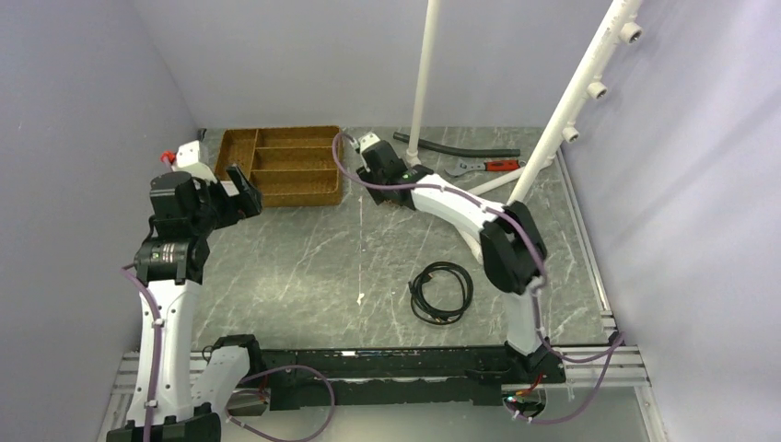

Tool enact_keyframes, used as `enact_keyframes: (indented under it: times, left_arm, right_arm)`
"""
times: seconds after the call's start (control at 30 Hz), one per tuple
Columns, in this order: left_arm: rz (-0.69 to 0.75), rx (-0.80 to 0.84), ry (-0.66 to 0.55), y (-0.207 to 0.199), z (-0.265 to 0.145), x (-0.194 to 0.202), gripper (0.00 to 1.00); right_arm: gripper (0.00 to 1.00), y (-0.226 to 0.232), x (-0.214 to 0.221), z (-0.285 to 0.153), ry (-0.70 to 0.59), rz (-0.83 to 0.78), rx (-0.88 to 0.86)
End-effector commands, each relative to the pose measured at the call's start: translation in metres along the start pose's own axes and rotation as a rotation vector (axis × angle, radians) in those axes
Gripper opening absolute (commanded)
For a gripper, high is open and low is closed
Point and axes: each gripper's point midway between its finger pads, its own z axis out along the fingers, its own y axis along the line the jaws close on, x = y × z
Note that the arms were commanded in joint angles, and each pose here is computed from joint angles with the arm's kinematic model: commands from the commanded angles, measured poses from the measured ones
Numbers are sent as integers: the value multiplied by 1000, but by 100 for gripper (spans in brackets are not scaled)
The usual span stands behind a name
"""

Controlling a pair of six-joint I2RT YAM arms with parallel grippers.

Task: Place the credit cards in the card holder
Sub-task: Move the card holder to the center of the board.

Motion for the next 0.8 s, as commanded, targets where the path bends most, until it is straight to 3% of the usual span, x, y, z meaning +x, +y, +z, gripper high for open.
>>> enact_keyframes:
  times: [0.0, 0.1, 0.2, 0.4, 0.57, 0.77]
  left_arm:
    - [40, 12, -20, 3, 3, 9, 99]
    - [22, 34, 14, 1, 9, 22, 99]
    - [-18, 94, 74, -9, 15, 37, 99]
    - [-137, 278, 267, -40, 24, 81, 99]
    - [-142, 311, 503, -61, 31, 127, 99]
    - [-203, 353, 660, -96, 32, 187, 93]
  right_arm:
    - [47, -23, -36, 43, -58, 71, 23]
    - [49, -42, -36, 69, -54, 104, 108]
    - [37, -64, -26, 93, -5, 122, 188]
    - [28, -55, 0, 119, 80, 137, 121]
    - [23, 2, 41, 82, 168, 303, -77]
    - [22, 87, 66, -5, 166, 431, -347]
